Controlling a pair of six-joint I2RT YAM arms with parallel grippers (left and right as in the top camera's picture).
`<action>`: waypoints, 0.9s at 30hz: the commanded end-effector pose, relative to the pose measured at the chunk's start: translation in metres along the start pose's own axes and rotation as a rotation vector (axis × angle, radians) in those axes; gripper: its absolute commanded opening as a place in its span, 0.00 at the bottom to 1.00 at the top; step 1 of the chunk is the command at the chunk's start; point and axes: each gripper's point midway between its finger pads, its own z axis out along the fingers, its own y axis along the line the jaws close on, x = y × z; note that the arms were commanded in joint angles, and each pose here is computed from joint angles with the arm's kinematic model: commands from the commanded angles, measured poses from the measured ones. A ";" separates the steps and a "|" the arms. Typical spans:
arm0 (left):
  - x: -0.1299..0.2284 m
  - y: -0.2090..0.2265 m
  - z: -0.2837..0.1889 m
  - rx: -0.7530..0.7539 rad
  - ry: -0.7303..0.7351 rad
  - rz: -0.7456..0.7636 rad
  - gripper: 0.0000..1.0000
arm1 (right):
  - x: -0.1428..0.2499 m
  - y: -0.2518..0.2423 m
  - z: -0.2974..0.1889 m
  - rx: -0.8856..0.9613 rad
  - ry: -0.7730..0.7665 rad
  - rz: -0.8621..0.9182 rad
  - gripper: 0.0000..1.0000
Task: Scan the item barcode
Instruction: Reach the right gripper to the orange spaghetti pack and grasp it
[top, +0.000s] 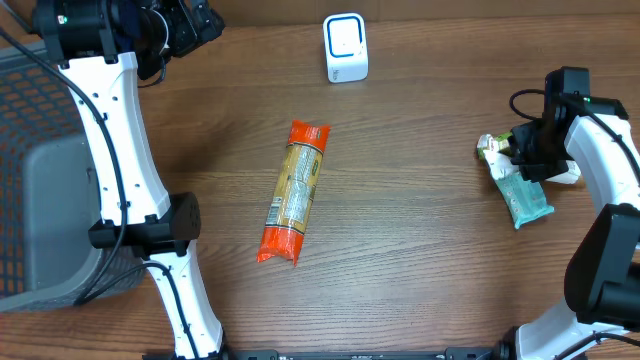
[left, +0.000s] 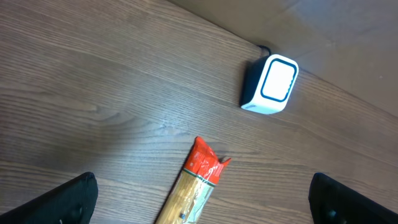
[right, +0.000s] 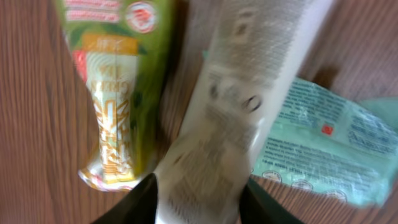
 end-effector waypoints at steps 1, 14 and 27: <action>0.001 -0.004 -0.002 0.010 -0.002 -0.004 1.00 | 0.008 0.028 -0.023 -0.129 0.037 -0.294 0.46; 0.001 -0.004 -0.002 0.010 -0.002 -0.004 0.99 | 0.139 0.122 -0.129 -0.410 0.090 -0.880 0.80; 0.001 -0.005 -0.002 0.010 -0.002 -0.003 1.00 | 0.372 0.124 -0.071 -0.472 0.253 -1.342 0.88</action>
